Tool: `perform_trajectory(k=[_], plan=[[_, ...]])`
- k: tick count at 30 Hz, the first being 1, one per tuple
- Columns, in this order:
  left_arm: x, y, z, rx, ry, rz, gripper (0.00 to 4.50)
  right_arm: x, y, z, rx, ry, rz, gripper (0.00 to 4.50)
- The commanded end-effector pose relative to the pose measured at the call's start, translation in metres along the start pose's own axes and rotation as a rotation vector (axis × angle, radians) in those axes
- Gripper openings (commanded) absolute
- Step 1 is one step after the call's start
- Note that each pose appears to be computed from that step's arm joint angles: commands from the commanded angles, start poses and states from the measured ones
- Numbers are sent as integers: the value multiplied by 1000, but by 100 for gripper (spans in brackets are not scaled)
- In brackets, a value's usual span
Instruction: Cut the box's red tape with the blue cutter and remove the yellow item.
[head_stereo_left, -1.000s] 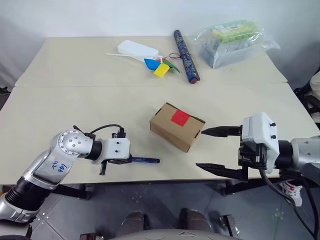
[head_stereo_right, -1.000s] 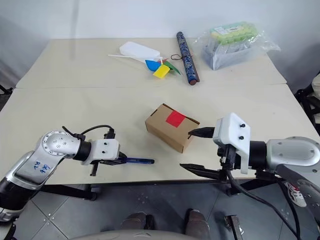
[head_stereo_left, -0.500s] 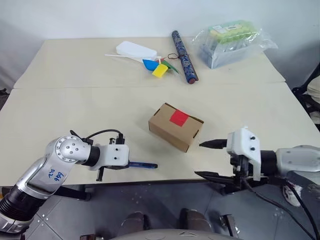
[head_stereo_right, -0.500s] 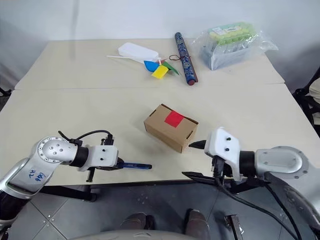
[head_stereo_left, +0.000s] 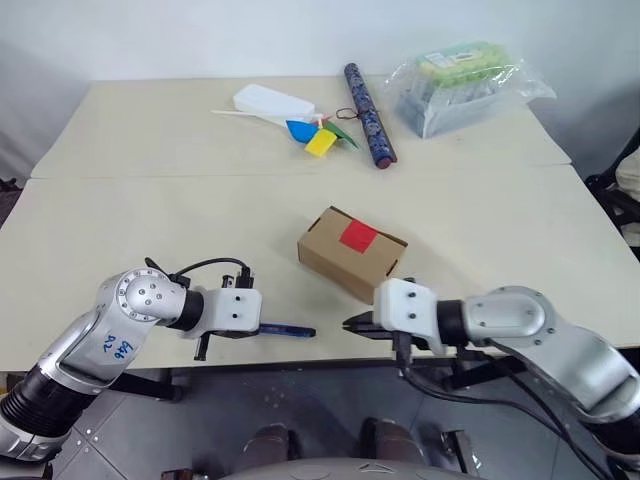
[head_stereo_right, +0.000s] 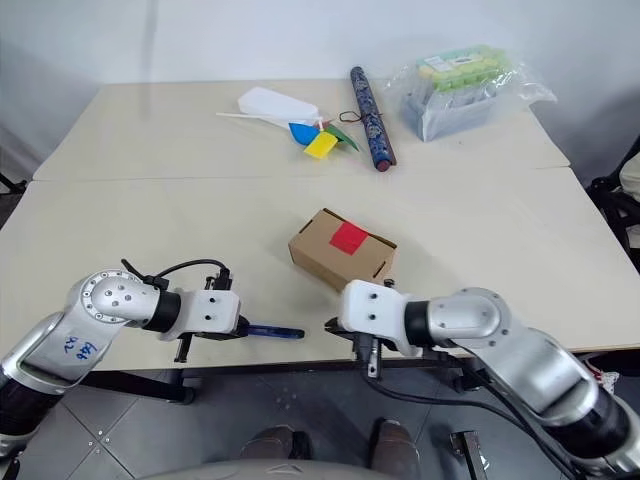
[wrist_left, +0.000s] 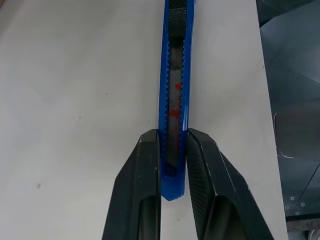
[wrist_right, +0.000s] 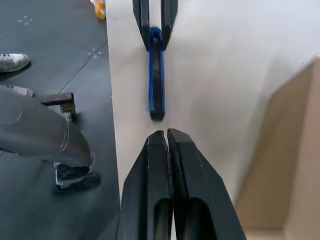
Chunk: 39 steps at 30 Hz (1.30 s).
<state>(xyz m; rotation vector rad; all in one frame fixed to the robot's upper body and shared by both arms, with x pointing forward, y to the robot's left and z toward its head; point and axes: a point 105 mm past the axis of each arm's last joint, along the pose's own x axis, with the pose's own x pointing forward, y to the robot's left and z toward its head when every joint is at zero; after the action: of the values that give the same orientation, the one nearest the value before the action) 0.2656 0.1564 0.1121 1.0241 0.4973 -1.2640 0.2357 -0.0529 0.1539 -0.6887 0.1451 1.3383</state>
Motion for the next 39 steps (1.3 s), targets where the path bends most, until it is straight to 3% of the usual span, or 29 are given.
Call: perform_trajectory(k=[1,20,39], plan=[[21,-23,-20,-83,67,-108,39,14,-1,5,-79,-4,15,4],[21,-30,-18,-91,72,-114,39,65,-5,-6,-211,8,125,4],[18,-30,-22,-82,95,-111,39,58,-20,-3,-251,-10,80,4]])
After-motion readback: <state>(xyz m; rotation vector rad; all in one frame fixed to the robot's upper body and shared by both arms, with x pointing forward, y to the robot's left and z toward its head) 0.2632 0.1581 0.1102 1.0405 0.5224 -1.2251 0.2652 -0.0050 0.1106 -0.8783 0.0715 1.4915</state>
